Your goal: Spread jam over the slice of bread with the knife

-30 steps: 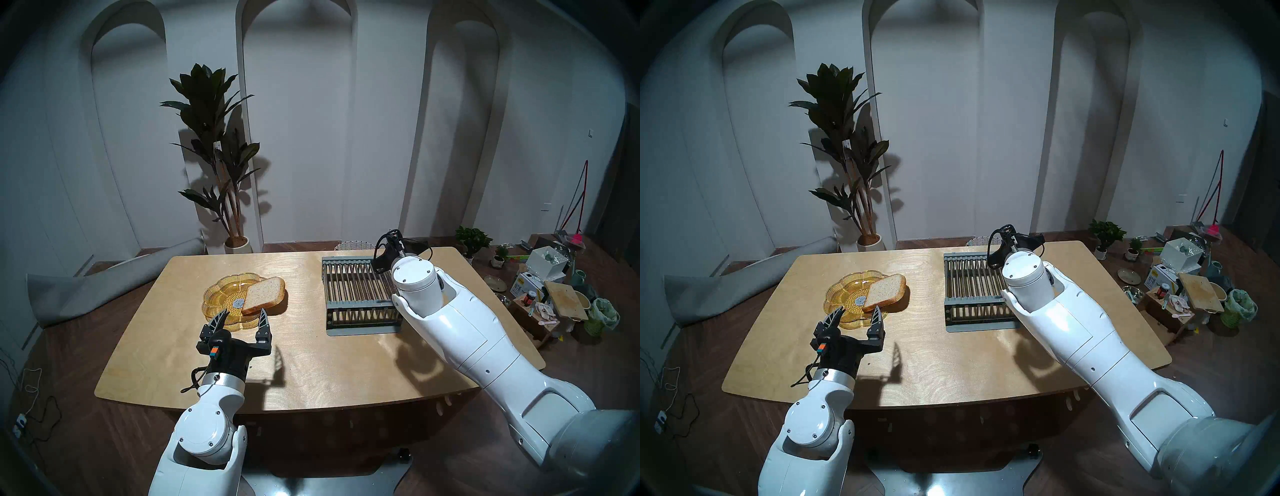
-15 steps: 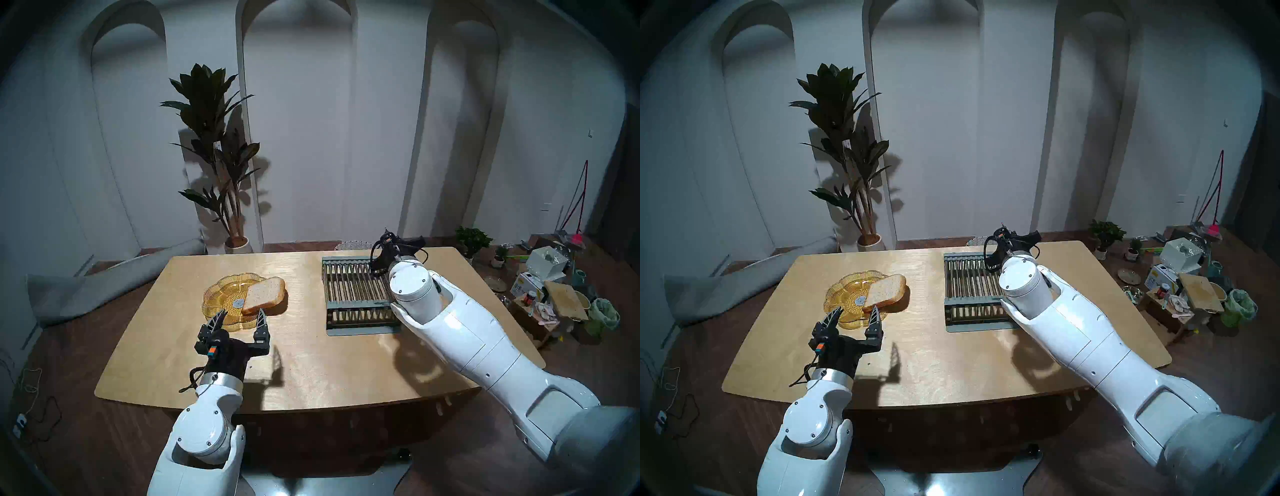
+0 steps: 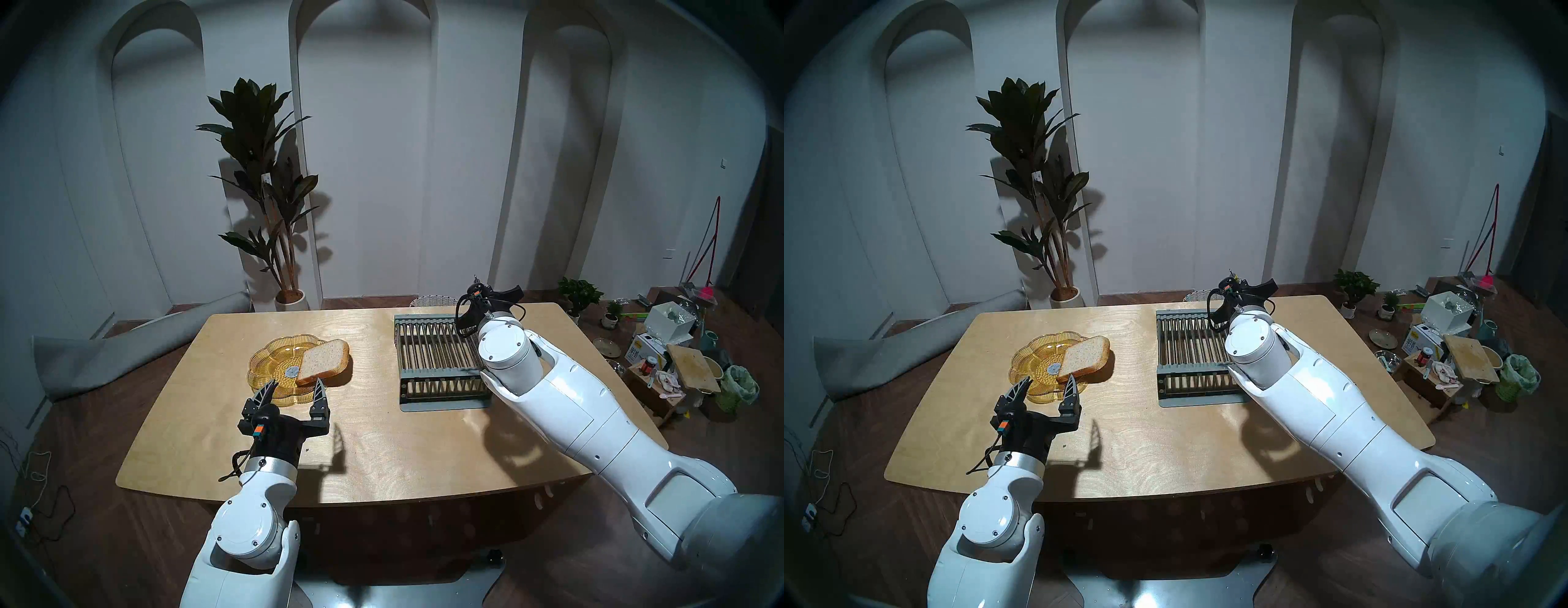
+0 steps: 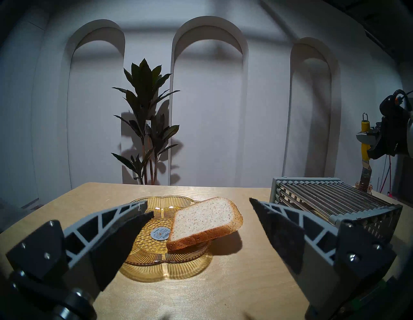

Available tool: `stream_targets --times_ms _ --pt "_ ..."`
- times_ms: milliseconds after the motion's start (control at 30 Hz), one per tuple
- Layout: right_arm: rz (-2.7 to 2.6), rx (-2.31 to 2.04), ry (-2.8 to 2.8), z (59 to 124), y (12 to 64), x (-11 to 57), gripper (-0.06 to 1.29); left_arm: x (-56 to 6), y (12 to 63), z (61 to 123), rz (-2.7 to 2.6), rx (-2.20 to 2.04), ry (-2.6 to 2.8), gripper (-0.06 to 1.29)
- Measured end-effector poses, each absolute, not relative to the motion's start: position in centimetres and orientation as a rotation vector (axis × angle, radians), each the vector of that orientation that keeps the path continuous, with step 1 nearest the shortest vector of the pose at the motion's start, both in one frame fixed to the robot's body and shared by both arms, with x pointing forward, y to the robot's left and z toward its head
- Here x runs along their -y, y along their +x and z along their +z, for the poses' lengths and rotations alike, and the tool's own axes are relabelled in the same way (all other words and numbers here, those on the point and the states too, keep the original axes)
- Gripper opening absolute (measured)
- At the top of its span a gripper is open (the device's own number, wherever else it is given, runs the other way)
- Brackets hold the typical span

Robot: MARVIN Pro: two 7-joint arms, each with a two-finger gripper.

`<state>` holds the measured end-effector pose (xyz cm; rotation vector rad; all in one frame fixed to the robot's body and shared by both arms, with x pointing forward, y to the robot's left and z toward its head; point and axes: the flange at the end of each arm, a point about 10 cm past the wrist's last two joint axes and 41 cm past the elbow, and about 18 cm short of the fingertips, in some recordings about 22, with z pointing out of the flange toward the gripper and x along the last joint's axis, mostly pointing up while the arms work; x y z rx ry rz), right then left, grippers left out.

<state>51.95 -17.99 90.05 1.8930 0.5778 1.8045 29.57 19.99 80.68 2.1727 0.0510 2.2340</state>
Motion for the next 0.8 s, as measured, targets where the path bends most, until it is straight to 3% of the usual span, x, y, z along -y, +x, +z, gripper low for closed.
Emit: stream_targets --times_ms 800 --pt "1.837 -0.600 1.809 91.4 52.0 17.9 0.02 -20.1 29.7 80.6 2.232 -0.064 2.170 1.25"
